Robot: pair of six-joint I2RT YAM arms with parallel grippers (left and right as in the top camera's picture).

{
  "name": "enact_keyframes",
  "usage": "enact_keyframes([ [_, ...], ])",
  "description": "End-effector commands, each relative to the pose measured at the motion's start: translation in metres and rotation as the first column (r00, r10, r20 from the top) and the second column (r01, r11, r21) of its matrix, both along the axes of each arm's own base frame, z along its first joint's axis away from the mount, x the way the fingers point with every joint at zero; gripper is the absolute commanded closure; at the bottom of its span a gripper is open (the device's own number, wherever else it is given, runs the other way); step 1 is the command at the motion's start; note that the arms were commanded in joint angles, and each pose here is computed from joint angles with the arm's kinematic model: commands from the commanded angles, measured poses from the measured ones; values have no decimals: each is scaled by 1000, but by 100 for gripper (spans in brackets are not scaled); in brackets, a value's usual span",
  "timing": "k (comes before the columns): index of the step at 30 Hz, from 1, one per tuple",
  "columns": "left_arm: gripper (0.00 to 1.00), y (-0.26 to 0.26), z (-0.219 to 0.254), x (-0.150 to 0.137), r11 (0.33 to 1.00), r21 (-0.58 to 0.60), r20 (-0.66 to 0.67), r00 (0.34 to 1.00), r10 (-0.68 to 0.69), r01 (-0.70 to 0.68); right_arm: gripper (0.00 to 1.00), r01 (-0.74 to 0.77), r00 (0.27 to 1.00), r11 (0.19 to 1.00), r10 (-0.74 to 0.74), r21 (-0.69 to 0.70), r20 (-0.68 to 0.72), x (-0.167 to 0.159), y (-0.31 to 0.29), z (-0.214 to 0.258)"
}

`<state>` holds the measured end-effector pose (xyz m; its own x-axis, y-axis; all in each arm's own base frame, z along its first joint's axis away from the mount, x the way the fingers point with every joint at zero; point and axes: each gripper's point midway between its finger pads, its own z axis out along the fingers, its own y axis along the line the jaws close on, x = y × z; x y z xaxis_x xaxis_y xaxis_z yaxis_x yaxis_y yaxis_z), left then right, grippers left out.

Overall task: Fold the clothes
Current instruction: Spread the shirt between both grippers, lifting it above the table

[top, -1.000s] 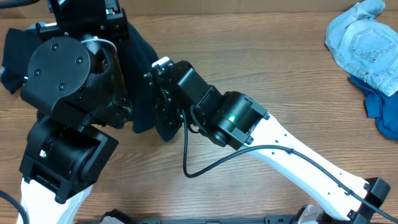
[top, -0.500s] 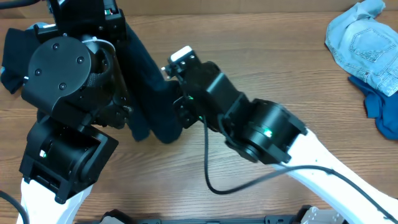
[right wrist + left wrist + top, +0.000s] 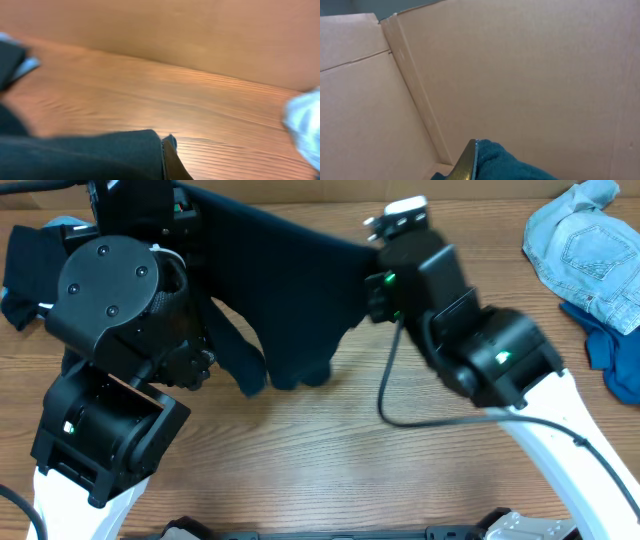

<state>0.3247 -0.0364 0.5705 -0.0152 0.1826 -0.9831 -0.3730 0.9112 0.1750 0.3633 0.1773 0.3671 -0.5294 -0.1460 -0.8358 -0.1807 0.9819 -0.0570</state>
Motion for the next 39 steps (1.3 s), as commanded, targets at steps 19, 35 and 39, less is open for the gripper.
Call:
enact_keyframes([
  [19, 94, -6, -23, 14, 996, 88, -113, 993, 34, -24, 96, 125, 959, 991, -107, -53, 263, 28, -78, 89],
  [35, 94, -11, -58, 28, 993, 118, -233, 971, 49, -22, 96, 243, 932, 969, -221, -42, 289, 38, -120, 95],
  [39, 94, -10, -71, 32, 996, 84, -268, 963, 12, 11, 96, 240, 933, 970, -219, -42, 287, 38, -121, 95],
])
